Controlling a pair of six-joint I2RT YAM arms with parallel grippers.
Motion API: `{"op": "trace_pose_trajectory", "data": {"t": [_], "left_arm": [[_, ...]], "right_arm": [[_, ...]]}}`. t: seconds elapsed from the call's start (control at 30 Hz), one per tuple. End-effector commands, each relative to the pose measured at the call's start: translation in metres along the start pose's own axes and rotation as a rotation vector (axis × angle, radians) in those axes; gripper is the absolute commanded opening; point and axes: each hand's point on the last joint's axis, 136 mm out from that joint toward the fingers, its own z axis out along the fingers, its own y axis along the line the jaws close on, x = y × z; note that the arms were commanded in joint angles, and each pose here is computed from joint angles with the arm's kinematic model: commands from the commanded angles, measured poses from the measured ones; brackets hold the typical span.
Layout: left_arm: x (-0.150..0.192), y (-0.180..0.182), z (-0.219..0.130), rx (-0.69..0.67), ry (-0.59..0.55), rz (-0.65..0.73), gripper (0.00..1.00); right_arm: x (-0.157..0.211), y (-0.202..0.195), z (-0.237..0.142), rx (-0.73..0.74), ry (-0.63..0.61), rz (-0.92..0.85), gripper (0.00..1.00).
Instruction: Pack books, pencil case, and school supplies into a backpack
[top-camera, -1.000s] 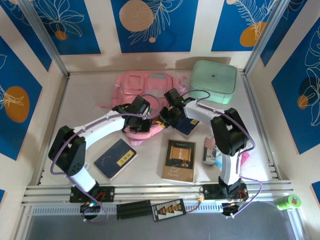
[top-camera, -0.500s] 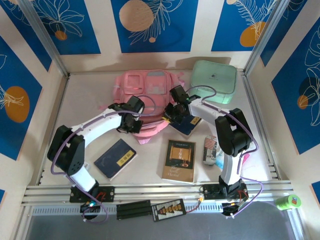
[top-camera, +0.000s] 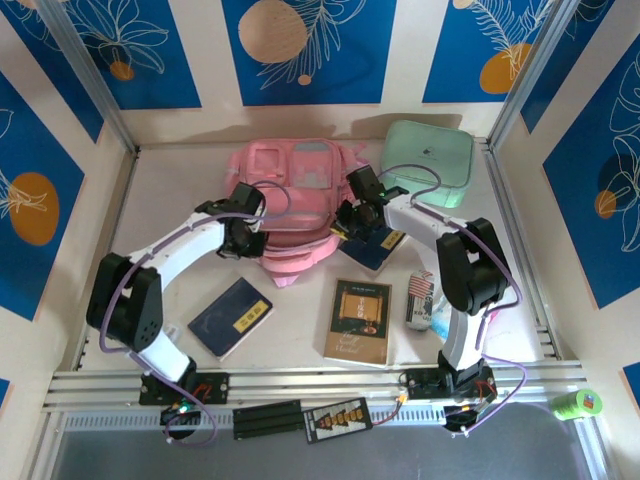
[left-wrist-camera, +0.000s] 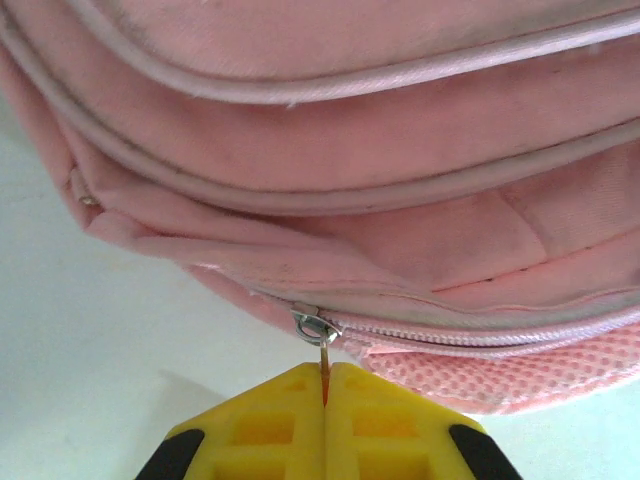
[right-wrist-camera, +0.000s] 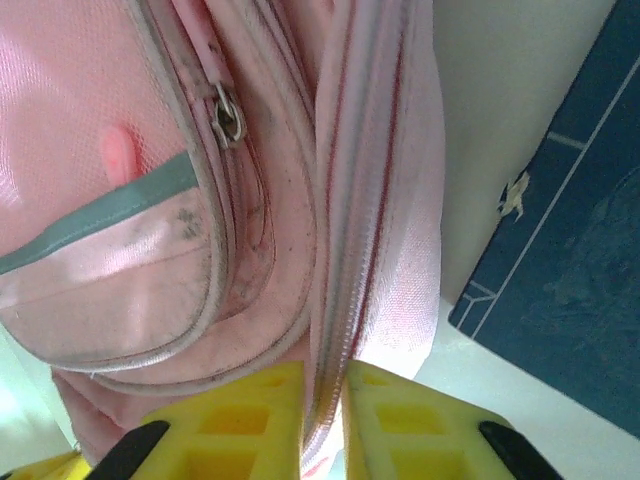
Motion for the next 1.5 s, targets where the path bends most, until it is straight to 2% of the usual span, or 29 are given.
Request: {"op": "trace_pose_trajectory", "data": {"t": [0.0,0.17,0.27,0.5,0.7,0.9,1.23,1.47], "left_arm": [[-0.009,-0.032,-0.016,0.108,-0.039,0.041,0.00],[-0.006,-0.065,-0.026,0.188,-0.043,0.056,0.00],[-0.012,-0.085,-0.034,0.254,-0.078,0.046,0.00],[-0.015,-0.103,-0.035,0.319,-0.091,0.041,0.00],[-0.006,-0.101,-0.029,0.313,-0.058,0.056,0.00],[0.002,-0.099,-0.025,0.310,-0.041,0.058,0.00],[0.014,-0.096,-0.010,0.294,-0.001,0.078,0.00],[0.034,-0.068,0.002,0.145,0.085,0.108,0.00]], "right_arm": [[-0.005,0.012,-0.018,-0.051,-0.028,-0.006,0.27],[0.002,0.009,-0.038,-0.073,-0.041,0.010,0.51],[0.017,-0.002,-0.045,-0.048,-0.009,0.048,0.57],[0.052,-0.034,-0.041,0.057,0.069,0.147,0.63],[0.061,-0.009,-0.026,0.009,0.140,0.121,0.68],[0.071,-0.014,-0.010,0.074,0.168,0.159,0.70],[0.080,-0.036,0.012,0.186,0.173,0.197,0.61],[0.073,-0.039,0.013,0.187,0.139,0.170,0.26]]}}
